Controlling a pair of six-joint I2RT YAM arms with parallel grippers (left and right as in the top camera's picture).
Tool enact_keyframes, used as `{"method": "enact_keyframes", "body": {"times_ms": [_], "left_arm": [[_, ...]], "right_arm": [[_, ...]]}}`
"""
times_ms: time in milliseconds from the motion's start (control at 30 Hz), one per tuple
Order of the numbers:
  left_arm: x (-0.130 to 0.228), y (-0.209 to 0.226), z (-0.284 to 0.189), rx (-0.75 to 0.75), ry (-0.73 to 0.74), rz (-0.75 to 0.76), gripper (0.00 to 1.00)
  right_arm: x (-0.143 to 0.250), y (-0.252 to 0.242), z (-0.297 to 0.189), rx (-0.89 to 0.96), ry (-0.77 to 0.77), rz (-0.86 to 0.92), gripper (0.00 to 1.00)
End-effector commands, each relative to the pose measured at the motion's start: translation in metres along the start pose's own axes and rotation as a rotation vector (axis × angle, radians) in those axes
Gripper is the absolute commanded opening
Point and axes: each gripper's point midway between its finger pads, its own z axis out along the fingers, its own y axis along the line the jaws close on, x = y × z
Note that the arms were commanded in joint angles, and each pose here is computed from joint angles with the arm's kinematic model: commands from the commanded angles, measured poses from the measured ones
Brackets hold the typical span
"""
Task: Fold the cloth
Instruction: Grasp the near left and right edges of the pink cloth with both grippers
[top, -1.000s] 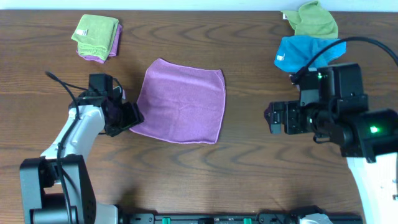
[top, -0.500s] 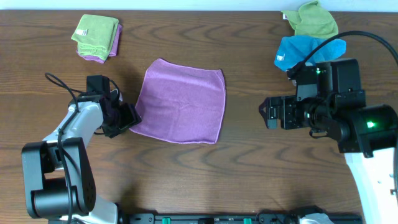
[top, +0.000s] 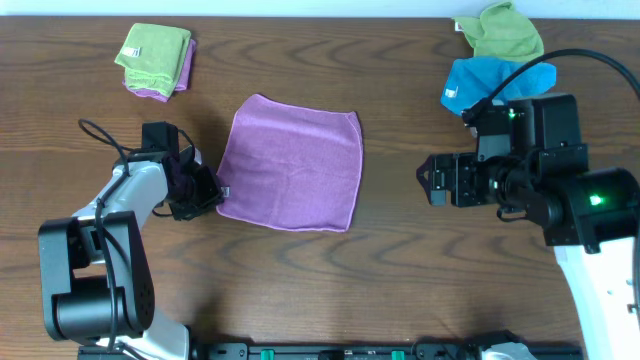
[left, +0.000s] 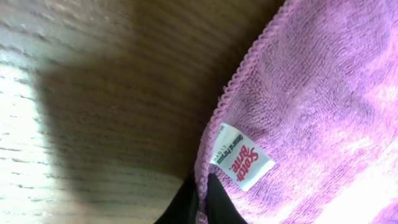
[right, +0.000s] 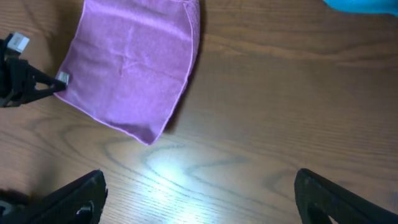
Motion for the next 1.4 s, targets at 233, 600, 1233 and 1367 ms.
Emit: {"method": "enact_keyframes", "body": {"times_ms": [233, 600, 1233, 1367], "left_arm": [[0.016, -0.015, 0.0, 0.069, 0.086, -0.095, 0.06], [0.052, -0.045, 0.016, 0.013, 0.165, 0.023, 0.06], [0.032, -0.021, 0.011, -0.049, 0.099, -0.012, 0.06], [0.03, -0.02, 0.011, -0.053, 0.091, -0.012, 0.06]], "right_arm": [[0.066, 0.029, 0.074, -0.287, 0.316, 0.193, 0.9], [0.093, 0.033, 0.095, -0.271, 0.497, 0.341, 0.81], [0.158, 0.071, 0.181, -0.226, 0.826, 0.379, 0.56], [0.163, 0.072, 0.196, -0.208, 0.842, 0.404, 0.55]]}}
